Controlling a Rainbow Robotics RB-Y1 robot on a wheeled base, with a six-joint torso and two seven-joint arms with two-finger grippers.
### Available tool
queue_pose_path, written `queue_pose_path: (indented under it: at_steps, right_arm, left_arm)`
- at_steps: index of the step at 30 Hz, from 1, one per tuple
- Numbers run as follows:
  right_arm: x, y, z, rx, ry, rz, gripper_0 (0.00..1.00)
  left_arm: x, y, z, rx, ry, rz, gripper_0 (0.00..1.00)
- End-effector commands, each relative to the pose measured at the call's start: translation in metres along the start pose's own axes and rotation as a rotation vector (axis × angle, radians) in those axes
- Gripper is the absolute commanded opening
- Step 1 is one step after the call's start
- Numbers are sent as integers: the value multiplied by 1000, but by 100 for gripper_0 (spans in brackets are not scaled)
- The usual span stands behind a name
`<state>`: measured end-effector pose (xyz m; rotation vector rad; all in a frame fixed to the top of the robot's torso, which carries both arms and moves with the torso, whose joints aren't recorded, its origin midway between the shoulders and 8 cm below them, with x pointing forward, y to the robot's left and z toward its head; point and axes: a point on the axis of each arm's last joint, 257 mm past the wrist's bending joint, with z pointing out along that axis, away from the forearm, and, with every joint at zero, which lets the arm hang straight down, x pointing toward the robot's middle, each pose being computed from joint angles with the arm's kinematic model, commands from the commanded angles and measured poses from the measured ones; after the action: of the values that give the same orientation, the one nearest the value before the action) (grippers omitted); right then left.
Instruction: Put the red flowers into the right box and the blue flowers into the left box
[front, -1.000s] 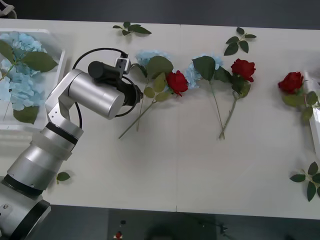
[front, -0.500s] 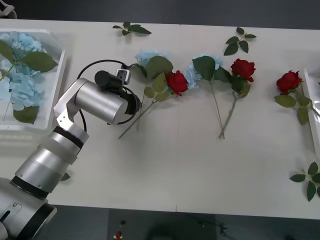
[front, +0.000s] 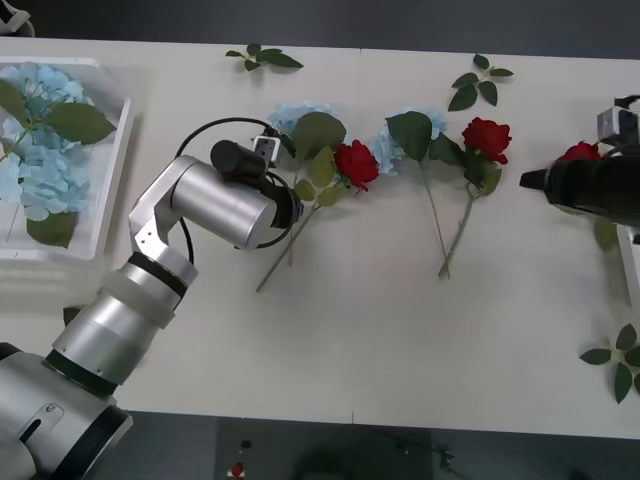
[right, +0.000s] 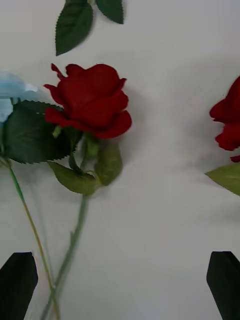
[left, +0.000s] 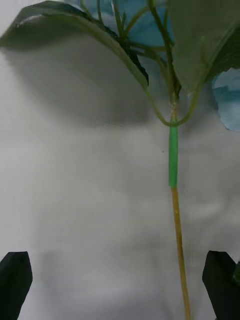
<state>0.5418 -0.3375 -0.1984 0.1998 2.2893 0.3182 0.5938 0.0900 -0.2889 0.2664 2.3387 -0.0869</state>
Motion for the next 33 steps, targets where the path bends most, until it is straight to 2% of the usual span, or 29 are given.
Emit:
queue_pose_path:
  at_steps: [1, 7, 14, 15, 17, 19, 20, 22, 23, 33]
  right_arm:
    - [-25, 32, 11, -16, -43, 96, 100]
    - [-38, 50, 39, 28, -58, 140, 100]
    - [-45, 43, 71, 135, -70, 142, 100]
    - [-45, 39, 77, 163, -70, 137, 100]
    - [-45, 36, 84, 195, -69, 132, 100]
    - [-44, 34, 90, 223, -65, 128, 100]
    - [-43, 32, 93, 238, -60, 126, 100]
    - [-40, 30, 99, 266, -54, 120, 100]
    - [-40, 29, 101, 277, -53, 117, 100]
    - [-22, 33, 117, 330, -23, 94, 100]
  left_arm:
    - [-35, -16, -10, 21, -68, 32, 100]
    - [-27, -18, -7, 17, -55, 61, 100]
    - [-14, -18, 6, 11, -50, 85, 100]
    - [-13, -19, 9, 12, -57, 97, 95]
    - [-11, -20, 11, 9, -62, 111, 92]
    - [-11, -20, 12, 6, -64, 118, 75]
    - [-10, -19, 12, 4, -61, 118, 55]
    - [-10, -20, 12, 5, -61, 121, 10]
    - [-7, -18, 13, 3, -58, 119, 0]
    - [-3, -4, 12, -6, -67, 115, 0]
